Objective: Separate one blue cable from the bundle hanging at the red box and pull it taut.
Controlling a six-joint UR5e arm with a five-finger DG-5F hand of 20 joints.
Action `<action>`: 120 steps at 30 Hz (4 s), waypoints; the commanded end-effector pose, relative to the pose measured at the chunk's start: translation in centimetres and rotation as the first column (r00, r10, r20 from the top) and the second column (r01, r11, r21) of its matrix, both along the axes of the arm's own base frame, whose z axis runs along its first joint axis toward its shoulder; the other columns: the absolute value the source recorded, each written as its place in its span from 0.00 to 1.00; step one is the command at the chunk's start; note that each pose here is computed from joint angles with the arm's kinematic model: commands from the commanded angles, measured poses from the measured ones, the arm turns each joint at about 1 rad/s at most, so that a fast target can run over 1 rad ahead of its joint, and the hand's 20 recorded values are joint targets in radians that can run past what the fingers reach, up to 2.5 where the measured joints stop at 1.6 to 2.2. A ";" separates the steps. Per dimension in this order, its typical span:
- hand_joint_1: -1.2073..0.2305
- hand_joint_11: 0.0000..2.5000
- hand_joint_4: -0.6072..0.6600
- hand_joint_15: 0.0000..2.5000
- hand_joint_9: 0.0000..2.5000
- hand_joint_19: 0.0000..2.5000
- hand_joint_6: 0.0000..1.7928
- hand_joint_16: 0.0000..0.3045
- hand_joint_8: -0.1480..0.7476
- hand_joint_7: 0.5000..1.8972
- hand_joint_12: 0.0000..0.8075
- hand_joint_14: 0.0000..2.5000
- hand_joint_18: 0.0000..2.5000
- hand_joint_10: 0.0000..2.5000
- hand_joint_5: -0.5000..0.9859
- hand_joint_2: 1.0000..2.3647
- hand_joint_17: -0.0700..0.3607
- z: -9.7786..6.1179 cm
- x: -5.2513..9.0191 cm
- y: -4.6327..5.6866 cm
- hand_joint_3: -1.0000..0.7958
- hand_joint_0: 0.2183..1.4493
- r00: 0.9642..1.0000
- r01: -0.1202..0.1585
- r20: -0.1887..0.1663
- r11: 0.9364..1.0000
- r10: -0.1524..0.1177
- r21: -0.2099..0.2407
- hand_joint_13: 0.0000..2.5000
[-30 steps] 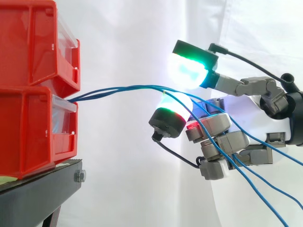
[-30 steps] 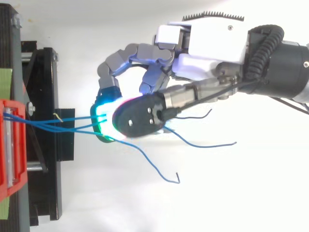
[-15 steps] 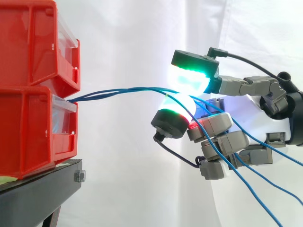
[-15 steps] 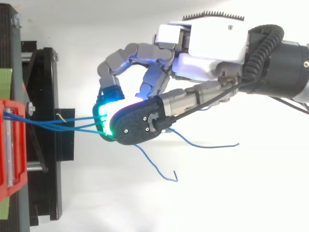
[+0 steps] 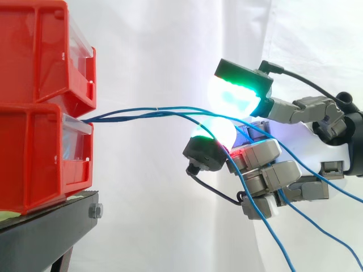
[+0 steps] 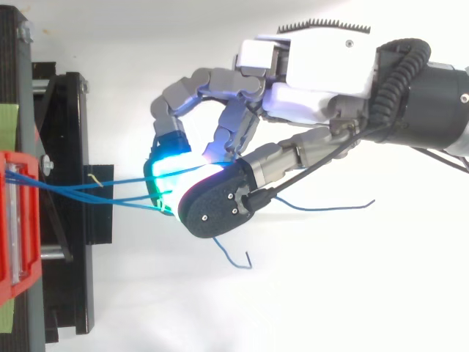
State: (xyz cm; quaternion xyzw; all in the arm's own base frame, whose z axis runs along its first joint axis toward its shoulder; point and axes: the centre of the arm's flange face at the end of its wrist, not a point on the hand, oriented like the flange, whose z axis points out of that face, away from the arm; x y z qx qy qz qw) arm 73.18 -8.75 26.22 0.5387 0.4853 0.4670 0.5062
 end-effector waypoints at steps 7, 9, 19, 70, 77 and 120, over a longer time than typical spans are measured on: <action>0.50 0.67 0.59 0.74 0.47 0.38 0.48 0.14 0.47 0.53 0.39 0.10 0.41 0.00 0.23 0.00 0.39 0.0 0.0 0.0 0.28 0.24 1.000 0.000 -0.002 1.000 0.000 -0.001 0.49; 0.52 0.67 0.58 0.77 0.47 0.40 0.47 0.13 0.44 0.55 0.36 0.07 0.39 0.00 0.23 0.00 0.37 -0.1 0.0 0.0 0.28 0.28 1.000 0.000 -0.003 1.000 0.000 -0.002 0.50; 0.28 0.68 0.53 0.79 0.45 0.39 0.48 0.13 0.44 0.59 0.36 0.03 0.39 0.00 0.22 0.01 0.37 0.0 0.0 0.0 0.42 0.33 1.000 0.001 -0.001 1.000 -0.001 0.000 0.49; 0.37 0.66 0.57 0.69 0.46 0.38 0.45 0.15 0.46 0.62 0.41 0.00 0.38 0.00 0.23 0.01 0.40 2.2 -1.7 -3.0 0.46 0.29 0.999 0.020 -0.040 1.000 -0.020 -0.021 0.48; 0.33 0.65 0.55 0.69 0.44 0.38 0.48 0.15 0.45 0.59 0.40 0.00 0.37 0.00 0.22 0.01 0.40 2.2 -1.6 -3.0 0.48 0.30 0.999 0.020 -0.033 1.000 -0.020 -0.022 0.48; 0.33 0.64 0.51 0.65 0.39 0.36 0.50 0.13 0.44 0.63 0.38 0.01 0.34 0.00 0.17 0.00 0.37 2.1 -1.6 -2.5 0.31 0.42 0.999 0.019 -0.037 1.000 -0.019 0.008 0.44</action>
